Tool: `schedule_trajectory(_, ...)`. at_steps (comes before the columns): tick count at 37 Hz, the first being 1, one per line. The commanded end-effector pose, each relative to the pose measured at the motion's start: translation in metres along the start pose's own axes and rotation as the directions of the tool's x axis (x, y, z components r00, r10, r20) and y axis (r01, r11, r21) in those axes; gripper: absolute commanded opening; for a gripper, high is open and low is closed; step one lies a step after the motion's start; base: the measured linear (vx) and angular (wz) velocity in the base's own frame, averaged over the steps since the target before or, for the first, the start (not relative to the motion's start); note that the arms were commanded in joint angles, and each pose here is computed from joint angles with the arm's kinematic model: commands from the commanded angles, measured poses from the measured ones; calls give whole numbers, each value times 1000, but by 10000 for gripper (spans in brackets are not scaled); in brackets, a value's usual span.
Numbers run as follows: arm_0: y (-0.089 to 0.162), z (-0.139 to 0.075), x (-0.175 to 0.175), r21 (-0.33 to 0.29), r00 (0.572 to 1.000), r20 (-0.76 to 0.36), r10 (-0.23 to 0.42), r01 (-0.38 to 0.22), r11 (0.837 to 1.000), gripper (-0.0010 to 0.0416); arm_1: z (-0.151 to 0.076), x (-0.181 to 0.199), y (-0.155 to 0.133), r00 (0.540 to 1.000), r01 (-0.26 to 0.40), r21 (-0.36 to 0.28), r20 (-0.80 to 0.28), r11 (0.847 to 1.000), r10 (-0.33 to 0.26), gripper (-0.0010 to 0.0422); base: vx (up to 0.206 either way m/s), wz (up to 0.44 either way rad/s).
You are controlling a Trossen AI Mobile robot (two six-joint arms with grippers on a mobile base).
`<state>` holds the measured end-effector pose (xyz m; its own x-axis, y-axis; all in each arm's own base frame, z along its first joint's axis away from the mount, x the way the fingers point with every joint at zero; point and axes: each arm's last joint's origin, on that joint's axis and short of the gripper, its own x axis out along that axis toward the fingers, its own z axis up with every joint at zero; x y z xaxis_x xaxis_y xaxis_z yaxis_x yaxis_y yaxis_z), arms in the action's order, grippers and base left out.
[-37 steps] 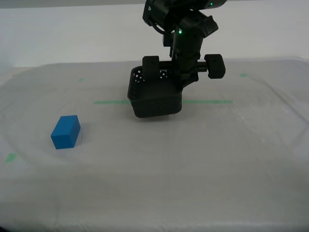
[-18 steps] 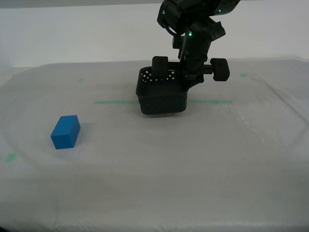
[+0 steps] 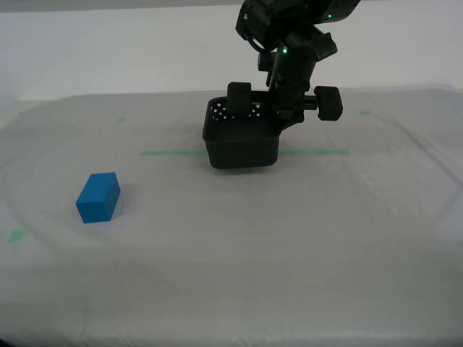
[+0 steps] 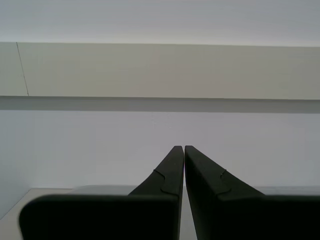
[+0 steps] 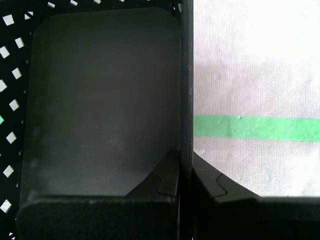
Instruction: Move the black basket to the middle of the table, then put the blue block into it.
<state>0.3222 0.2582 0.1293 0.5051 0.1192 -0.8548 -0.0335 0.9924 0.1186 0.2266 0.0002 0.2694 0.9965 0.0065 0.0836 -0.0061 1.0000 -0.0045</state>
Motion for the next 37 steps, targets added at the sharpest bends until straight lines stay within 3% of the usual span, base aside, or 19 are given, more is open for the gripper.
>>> schedule_trajectory(1,-1,-1,0,22,1000,-13,-10,11,1000,2,1,0,0,1000,0,1,6,1000,0,0,0,0)
schedule_trajectory(17,-11,-8,4,14,995,-76,-58,60,998,15,1,0,0,1000,0,1,6,1000,0,0,0,0)
schedule_trajectory(27,-17,-17,10,35,994,-88,-68,71,997,104,1,0,0,1000,0,1,6,1000,0,0,0,0)
schedule_trajectory(37,-15,-14,10,45,997,-57,-44,47,998,237,1,0,0,1000,0,1,6,1000,0,0,0,0)
